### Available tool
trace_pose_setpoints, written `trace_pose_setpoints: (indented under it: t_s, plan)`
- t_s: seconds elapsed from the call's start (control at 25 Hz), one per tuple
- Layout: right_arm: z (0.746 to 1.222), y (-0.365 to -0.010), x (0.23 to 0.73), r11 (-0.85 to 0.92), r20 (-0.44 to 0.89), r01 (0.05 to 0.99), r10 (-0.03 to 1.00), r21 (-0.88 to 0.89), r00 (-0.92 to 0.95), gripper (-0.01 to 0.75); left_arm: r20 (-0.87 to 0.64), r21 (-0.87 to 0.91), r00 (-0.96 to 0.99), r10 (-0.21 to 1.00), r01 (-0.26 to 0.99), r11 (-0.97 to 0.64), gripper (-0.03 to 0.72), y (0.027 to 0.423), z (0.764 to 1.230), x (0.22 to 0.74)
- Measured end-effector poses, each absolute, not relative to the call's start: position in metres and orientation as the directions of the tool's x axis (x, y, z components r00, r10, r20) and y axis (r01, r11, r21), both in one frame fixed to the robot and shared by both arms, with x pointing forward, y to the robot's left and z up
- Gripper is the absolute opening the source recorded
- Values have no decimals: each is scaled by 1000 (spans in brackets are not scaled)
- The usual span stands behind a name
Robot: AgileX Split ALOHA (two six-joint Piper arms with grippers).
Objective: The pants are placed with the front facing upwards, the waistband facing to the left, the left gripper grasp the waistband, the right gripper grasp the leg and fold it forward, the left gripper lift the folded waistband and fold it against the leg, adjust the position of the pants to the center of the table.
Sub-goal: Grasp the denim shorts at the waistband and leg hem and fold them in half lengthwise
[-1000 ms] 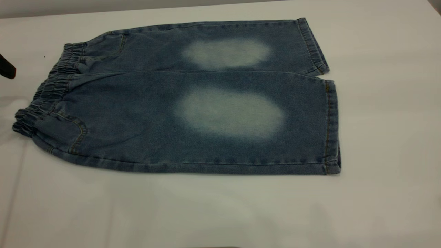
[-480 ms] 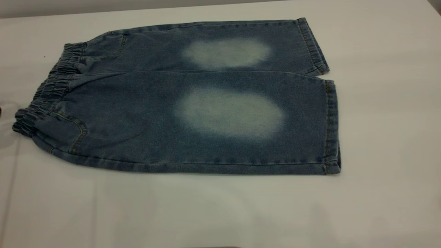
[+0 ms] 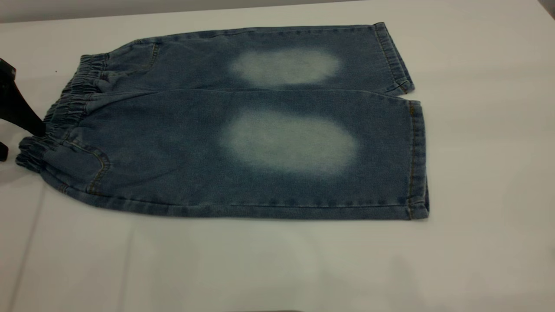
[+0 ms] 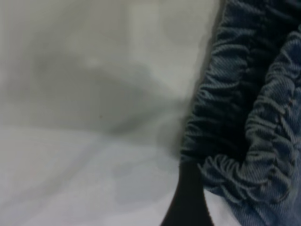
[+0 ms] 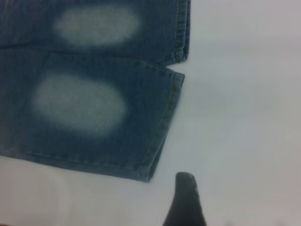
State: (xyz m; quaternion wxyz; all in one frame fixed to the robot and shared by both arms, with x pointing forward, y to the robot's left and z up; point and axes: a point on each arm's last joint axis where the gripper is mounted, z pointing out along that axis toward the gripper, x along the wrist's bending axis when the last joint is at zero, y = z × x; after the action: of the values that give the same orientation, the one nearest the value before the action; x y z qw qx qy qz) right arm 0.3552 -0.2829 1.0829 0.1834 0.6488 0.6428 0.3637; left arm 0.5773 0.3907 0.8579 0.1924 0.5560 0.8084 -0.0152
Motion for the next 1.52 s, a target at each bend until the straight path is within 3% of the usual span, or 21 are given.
trace_pose_setpoints:
  t_s: [0.64, 0.8, 1.04, 1.32, 1.52]
  plan:
    - [1083, -283, 355, -105, 237, 703, 967, 703, -92, 477, -284, 128, -357, 890, 906, 404, 499, 394, 835, 574]
    - [1083, -283, 355, -105, 237, 703, 967, 703, -92, 477, -276, 145, -360, 891, 901, 409, 395, 395, 835, 575]
    - [1083, -283, 355, -105, 237, 703, 967, 703, -92, 477, -275, 152, -359, 892, 900, 409, 90, 396, 836, 575]
    - [1082, -280, 357, -97, 258, 704, 958, 704, -126, 477, -273, 181, -278, 921, 925, 333, 66, 384, 846, 579]
    - [1056, -273, 371, -32, 299, 770, 931, 637, -209, 477, -271, 205, -219, 937, 938, 278, 66, 370, 856, 584]
